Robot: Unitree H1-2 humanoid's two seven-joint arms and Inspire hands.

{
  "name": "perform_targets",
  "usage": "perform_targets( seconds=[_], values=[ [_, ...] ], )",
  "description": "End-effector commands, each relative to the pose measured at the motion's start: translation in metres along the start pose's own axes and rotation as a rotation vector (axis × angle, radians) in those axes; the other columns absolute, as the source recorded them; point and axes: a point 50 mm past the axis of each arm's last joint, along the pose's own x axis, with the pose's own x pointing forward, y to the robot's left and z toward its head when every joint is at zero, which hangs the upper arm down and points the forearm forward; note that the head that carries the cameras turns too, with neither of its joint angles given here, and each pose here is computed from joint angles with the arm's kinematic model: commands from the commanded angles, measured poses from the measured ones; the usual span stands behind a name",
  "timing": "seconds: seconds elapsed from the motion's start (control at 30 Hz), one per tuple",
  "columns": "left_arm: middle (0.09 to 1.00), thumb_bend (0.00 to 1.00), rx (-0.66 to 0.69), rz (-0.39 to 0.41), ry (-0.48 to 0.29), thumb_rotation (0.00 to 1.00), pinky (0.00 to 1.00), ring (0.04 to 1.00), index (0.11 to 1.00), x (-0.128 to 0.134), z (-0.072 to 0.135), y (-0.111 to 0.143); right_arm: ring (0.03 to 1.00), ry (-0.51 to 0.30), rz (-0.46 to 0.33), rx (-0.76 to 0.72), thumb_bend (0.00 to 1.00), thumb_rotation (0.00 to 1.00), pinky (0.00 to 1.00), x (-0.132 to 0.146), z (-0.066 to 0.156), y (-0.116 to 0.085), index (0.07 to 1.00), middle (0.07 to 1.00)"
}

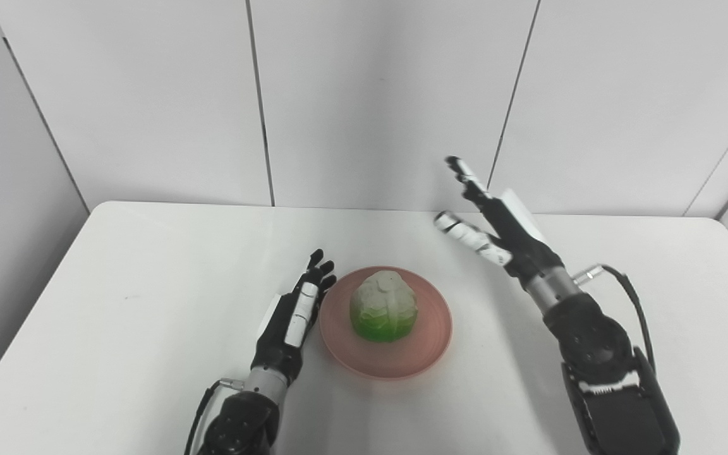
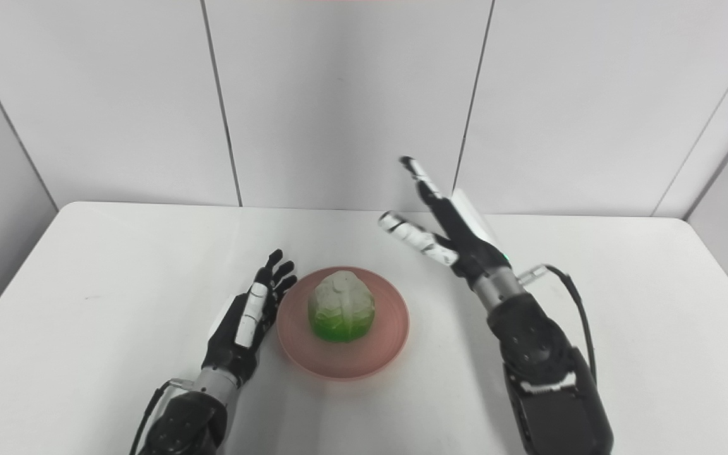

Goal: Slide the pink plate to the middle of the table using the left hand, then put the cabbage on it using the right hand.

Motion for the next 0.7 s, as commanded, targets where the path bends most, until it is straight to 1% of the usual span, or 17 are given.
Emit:
perform_targets(
  seconds=[0.0,0.07,0.1,0.17,0.27,0.37,0.43,0.57,0.67],
  values=[
    [0.998,0.82,0.06,0.05,-0.024,1.0,1.0,0.995,0.995,-0.008,-0.005,0.009,1.0,-0.045,-0.082,0.108,0.93,1.0,0.98,0.001,0.0,-0.004,1.0,1.0],
    [1.0,0.84,0.094,0.069,-0.051,1.0,1.0,1.0,1.0,-0.01,-0.006,0.012,1.0,-0.022,-0.115,0.164,0.93,1.0,0.99,-0.005,-0.012,-0.002,1.0,1.0],
    [1.0,0.85,0.102,0.079,-0.06,1.0,0.99,1.0,1.0,-0.01,-0.006,0.013,1.0,-0.016,-0.128,0.182,0.92,1.0,1.0,-0.007,-0.016,-0.001,1.0,1.0],
    [1.0,0.83,0.107,0.098,-0.076,1.0,0.98,1.0,1.0,-0.011,-0.007,0.015,1.0,-0.003,-0.154,0.221,0.89,1.0,1.0,-0.013,-0.022,0.003,1.0,1.0],
    [1.0,0.81,0.134,0.105,-0.075,1.0,0.98,1.0,1.0,-0.013,-0.005,0.016,1.0,0.011,-0.17,0.242,0.88,1.0,1.0,-0.021,-0.032,0.005,1.0,1.0],
    [1.0,0.79,0.155,0.108,-0.077,1.0,0.99,1.0,1.0,-0.015,-0.004,0.016,1.0,0.03,-0.176,0.246,0.86,1.0,1.0,-0.029,-0.039,0.005,1.0,1.0],
    [1.0,0.78,0.164,0.112,-0.079,1.0,0.97,1.0,1.0,-0.014,-0.005,0.016,1.0,0.054,-0.173,0.245,0.87,1.0,1.0,-0.035,-0.044,0.005,1.0,1.0],
    [1.0,0.76,0.154,0.111,-0.074,1.0,0.98,1.0,1.0,-0.013,-0.006,0.016,1.0,0.096,-0.148,0.231,0.88,1.0,0.99,-0.045,-0.051,0.005,1.0,1.0],
    [0.999,0.77,0.175,0.107,-0.073,1.0,0.98,1.0,1.0,-0.013,-0.007,0.017,1.0,0.131,-0.132,0.23,0.89,1.0,1.0,-0.05,-0.06,0.006,1.0,1.0]
  ],
)
